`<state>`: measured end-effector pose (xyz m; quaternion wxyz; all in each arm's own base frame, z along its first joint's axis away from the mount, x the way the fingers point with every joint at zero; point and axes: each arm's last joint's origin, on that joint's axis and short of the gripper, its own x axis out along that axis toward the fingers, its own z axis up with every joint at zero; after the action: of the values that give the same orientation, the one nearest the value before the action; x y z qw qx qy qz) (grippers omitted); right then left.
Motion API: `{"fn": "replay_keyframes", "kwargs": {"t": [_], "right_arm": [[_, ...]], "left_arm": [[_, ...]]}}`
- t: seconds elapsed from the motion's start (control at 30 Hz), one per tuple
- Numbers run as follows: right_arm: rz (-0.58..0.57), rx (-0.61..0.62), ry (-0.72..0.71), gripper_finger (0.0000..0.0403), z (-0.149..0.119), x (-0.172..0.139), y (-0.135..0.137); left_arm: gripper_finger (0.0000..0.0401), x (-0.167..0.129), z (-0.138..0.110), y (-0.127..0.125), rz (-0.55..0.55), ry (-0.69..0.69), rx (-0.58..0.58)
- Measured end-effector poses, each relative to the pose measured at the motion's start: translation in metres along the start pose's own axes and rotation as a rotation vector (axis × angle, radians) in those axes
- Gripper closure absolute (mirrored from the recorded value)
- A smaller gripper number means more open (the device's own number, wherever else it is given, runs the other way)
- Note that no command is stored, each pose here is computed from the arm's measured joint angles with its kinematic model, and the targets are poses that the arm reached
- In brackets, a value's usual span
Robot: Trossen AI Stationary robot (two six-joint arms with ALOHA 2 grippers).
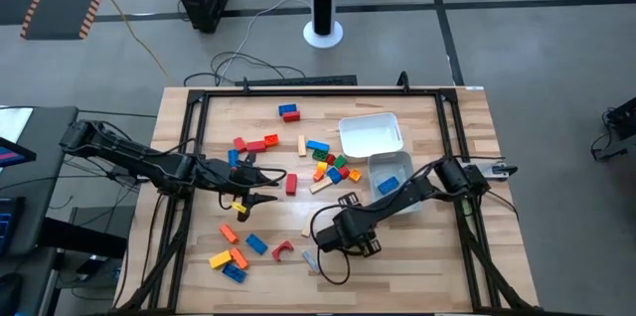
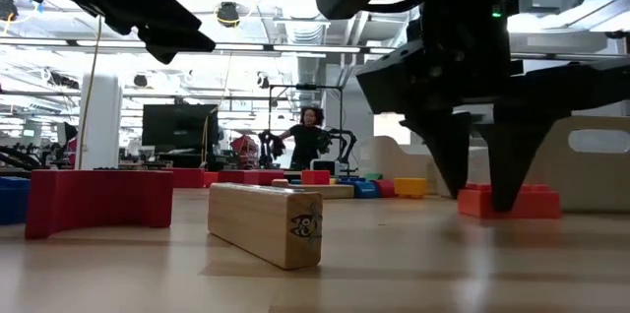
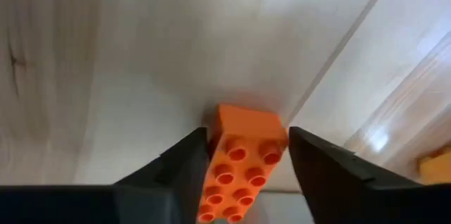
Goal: Sort blocks by size
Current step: Put the large orange game piece into the gray bin
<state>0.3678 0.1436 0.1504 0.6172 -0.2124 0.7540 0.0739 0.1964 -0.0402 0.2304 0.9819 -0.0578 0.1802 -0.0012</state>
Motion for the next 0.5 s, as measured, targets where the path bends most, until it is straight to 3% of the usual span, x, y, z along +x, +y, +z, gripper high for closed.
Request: {"fn": "replay_keyframes", "kwargs": {"t": [0.17, 0.5], "right_arm": [[0.004, 0.002, 0.009, 0.0252, -0.001, 0.0, 0.0], [0.004, 0.085, -0.074, 0.0235, 0.003, -0.02, -0.004]], "left_arm": [[0.0226, 0.0, -0.001, 0.0, 0.003, 0.013, 0.002], [0.0226, 0.0, -0.002, 0.0, 0.002, 0.015, 0.001]]}}
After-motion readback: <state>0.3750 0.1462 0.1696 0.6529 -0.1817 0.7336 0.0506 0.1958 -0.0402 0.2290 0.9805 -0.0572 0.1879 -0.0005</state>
